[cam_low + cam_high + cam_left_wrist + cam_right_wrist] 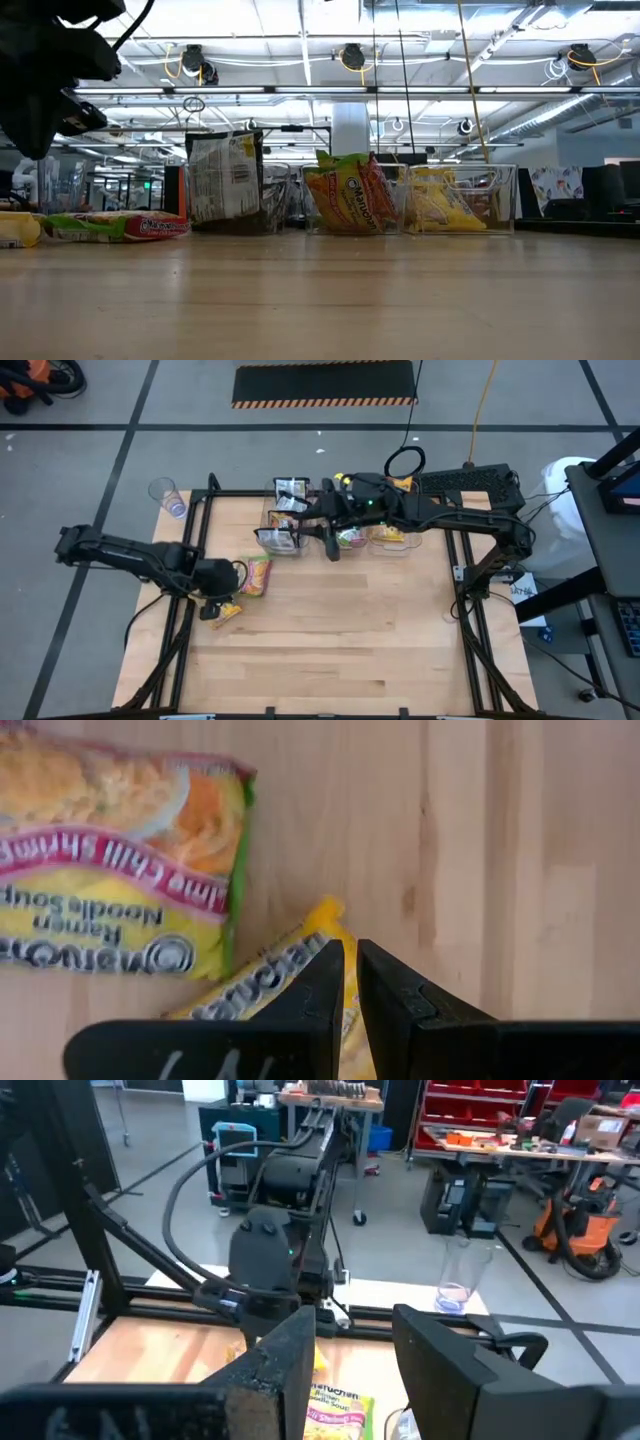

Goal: Sort Maruchan noodles
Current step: Put the yellow noodle pack into the right transparent bin

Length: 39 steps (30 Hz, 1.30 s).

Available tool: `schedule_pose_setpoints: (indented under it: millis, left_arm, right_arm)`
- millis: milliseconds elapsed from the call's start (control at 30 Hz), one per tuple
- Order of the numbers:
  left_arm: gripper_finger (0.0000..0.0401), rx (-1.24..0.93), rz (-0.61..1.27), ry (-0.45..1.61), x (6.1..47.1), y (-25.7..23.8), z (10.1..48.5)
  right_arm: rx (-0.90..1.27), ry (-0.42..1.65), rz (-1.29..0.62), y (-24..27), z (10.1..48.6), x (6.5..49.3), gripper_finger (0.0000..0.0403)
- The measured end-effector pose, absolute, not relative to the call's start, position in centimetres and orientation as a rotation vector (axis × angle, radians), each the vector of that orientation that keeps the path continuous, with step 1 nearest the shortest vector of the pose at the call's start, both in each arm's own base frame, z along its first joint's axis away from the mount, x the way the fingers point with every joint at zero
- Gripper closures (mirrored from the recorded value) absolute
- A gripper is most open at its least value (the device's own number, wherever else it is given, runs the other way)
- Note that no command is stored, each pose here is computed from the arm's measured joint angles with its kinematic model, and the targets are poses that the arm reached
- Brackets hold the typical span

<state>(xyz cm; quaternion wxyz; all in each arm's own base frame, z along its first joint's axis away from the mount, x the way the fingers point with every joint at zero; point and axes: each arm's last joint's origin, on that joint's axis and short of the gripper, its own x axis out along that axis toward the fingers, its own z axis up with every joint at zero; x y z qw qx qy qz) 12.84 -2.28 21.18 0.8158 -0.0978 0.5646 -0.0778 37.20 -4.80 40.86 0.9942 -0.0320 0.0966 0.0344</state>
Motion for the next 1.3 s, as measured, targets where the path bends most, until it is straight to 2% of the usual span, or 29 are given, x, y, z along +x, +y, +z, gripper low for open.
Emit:
schedule_pose_setpoints:
  millis: [233, 433, 733, 1033, 1300]
  left_arm:
    - [0.0364, -0.307, -0.069, 1.056, 15.8, -3.4, 21.2]
    - [0.0364, -0.388, 0.024, 1.136, 17.3, -3.9, 19.5]
    - [0.0364, -0.362, -0.039, 1.139, 19.2, -4.4, 18.2]
    - [0.0363, -0.231, 0.159, 1.212, 19.8, -3.9, 16.2]
    - [0.0363, -0.198, 0.186, 1.291, 20.2, -4.0, 14.6]
  right_arm:
    - [-0.057, 0.233, 0.071, -4.8, 40.5, 37.1, 0.0270]
    - [-0.097, 0.247, 0.078, -4.8, 40.3, 37.1, 0.0270]
    - [-0.099, 0.243, 0.078, -4.8, 40.4, 37.0, 0.0270]
    - [-0.100, 0.243, 0.078, -4.8, 40.5, 37.0, 0.0270]
    - [-0.100, 0.243, 0.079, -4.8, 40.5, 37.0, 0.0270]
